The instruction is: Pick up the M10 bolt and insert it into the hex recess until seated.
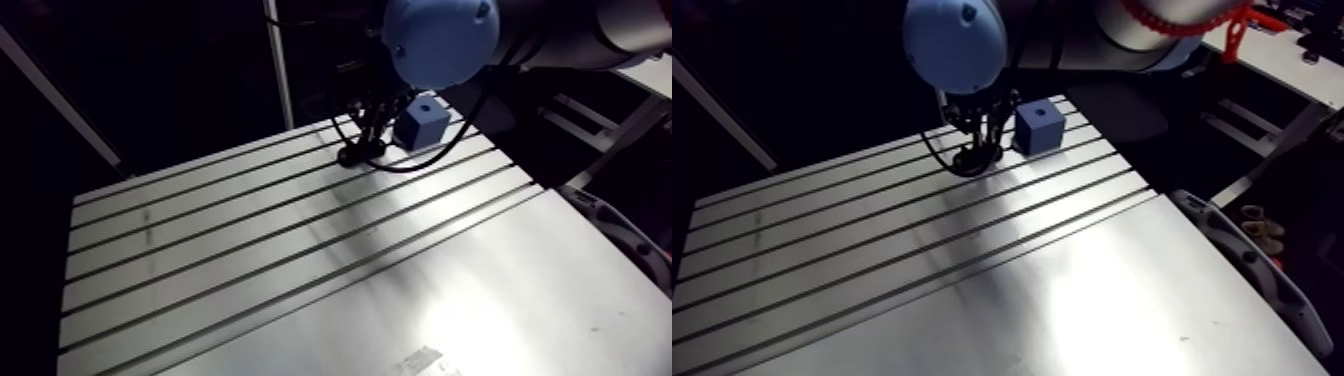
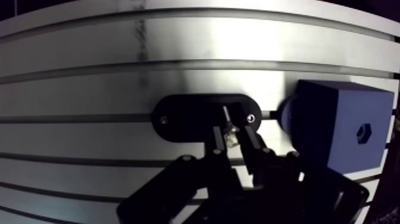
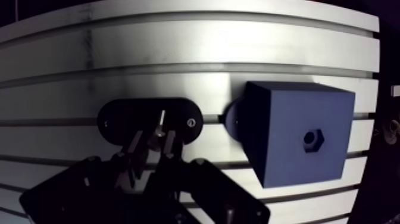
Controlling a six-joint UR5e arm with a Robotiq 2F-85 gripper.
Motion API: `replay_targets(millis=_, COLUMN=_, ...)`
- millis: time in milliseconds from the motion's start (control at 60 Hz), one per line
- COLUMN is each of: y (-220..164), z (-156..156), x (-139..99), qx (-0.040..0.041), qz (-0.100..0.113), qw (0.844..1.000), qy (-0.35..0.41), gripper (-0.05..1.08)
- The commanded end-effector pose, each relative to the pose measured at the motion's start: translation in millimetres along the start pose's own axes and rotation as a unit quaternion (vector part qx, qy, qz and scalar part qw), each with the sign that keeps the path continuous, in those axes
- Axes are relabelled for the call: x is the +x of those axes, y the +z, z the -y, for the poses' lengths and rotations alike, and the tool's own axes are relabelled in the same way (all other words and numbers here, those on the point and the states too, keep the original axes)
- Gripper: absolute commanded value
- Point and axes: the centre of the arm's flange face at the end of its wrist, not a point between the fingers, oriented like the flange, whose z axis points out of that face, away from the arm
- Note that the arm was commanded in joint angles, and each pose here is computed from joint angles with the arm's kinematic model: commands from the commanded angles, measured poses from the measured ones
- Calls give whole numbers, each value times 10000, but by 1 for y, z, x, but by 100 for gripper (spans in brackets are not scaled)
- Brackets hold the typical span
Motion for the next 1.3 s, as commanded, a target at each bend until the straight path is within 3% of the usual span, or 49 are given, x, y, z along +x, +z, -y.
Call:
replay_targets(millis=17, y=0, z=-1, x=0, qx=-1, qz=-3, qw=10000, qy=5, gripper=71)
replay_targets(millis=550, y=-15, z=-3, x=6, qx=-16, qz=-116, qw=9999, qy=-6, gripper=75)
replay_targets(millis=667, y=-26, z=-3, x=9, qx=-47, qz=-185, qw=9998, qy=-17, gripper=76)
replay_targets(millis=817, y=-39, z=-2, x=12, qx=-5, qz=-186, qw=9998, qy=-39, gripper=78)
replay_targets(millis=967, y=-59, z=-1, x=16, qx=-35, qz=-273, qw=9996, qy=-67, gripper=80)
replay_targets(millis=1300, y=-109, z=5, x=16, qx=69, qz=-113, qw=9991, qy=-404, gripper=85)
